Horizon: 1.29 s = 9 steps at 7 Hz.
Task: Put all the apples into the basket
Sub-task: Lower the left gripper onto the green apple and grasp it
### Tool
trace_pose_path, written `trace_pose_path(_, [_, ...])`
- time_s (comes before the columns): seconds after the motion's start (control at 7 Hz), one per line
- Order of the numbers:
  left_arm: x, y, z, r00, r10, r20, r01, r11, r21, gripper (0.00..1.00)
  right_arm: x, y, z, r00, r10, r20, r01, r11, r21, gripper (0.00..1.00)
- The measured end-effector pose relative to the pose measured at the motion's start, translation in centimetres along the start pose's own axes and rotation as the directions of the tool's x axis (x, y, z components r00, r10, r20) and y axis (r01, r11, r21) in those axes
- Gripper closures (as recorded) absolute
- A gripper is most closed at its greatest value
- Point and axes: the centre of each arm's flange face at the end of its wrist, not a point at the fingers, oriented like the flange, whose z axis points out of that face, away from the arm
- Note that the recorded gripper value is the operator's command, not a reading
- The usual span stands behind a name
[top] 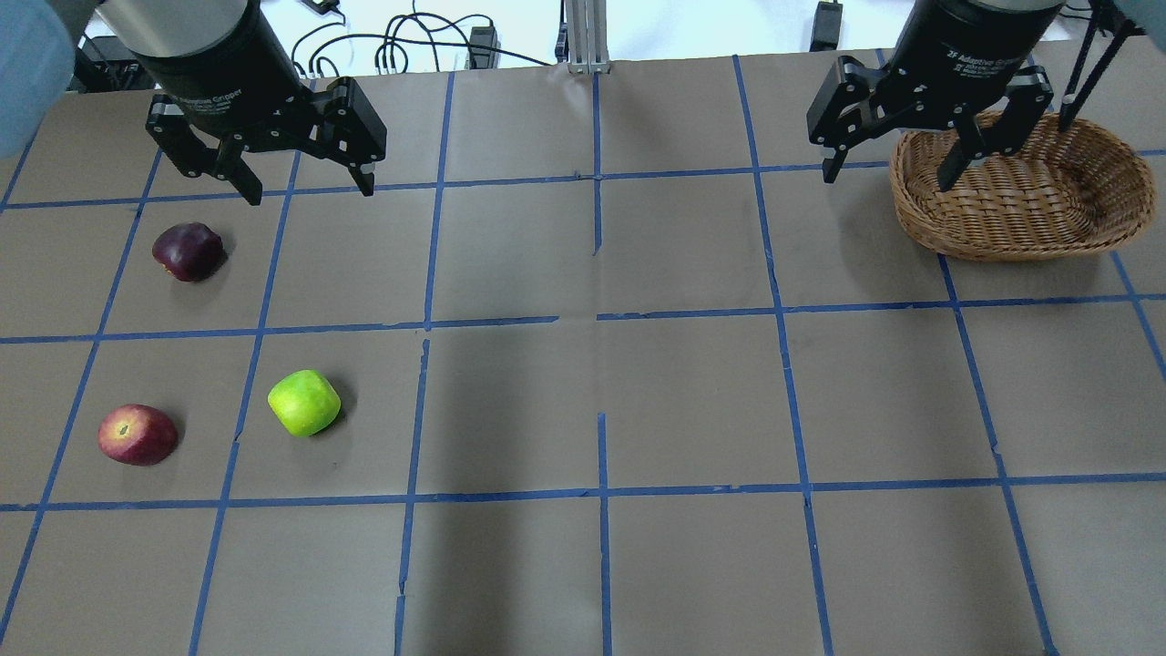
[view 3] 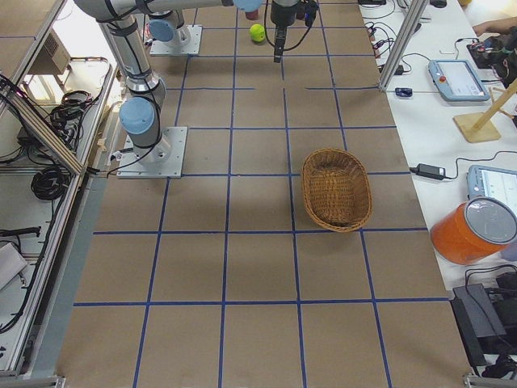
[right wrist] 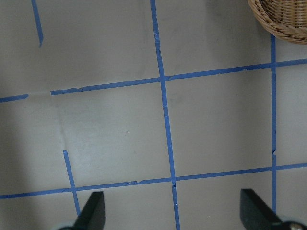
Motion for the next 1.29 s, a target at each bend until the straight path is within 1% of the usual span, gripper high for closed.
trace_pose_path(0.57, [-0.6,0.1,0.1,1.000,0.001,-0.001,-0.001,1.000,-0.002,0.00,0.0,0.0,-0.1,1.000,0.000,0.001,0.000,1.000,0.004,0.00])
trace_pose_path(0.71, [-1.6,-0.1,1.4,1.000,0.031,0.004,-0.031,0.999,-0.026,0.02,0.0,0.0,-0.2,1.000,0.000,0.001,0.000,1.000,0.004,0.00])
trace_pose_path(0.86, [-2.8,-0.4,3.9,0.997,0.073,0.004,-0.073,0.995,-0.064,0.02,0.0,0.0,-0.1,1.000,0.000,0.001,0.000,1.000,0.004,0.00])
trace_pose_path(1.0, [-3.8,-0.5,7.3,0.995,0.101,0.009,-0.099,0.989,-0.109,0.02,0.0,0.0,-0.1,1.000,0.000,0.001,0.000,1.000,0.003,0.00])
trace_pose_path(1.14, [-5.0,-0.3,11.6,0.991,0.131,0.020,-0.128,0.982,-0.139,0.02,0.0,0.0,-0.1,1.000,0.000,0.001,0.000,1.000,0.002,0.00])
trace_pose_path(1.29, [-6.3,0.3,16.4,0.982,0.184,0.034,-0.177,0.974,-0.143,0.02,0.0,0.0,0.0,1.000,0.000,0.000,0.000,1.000,0.001,0.00])
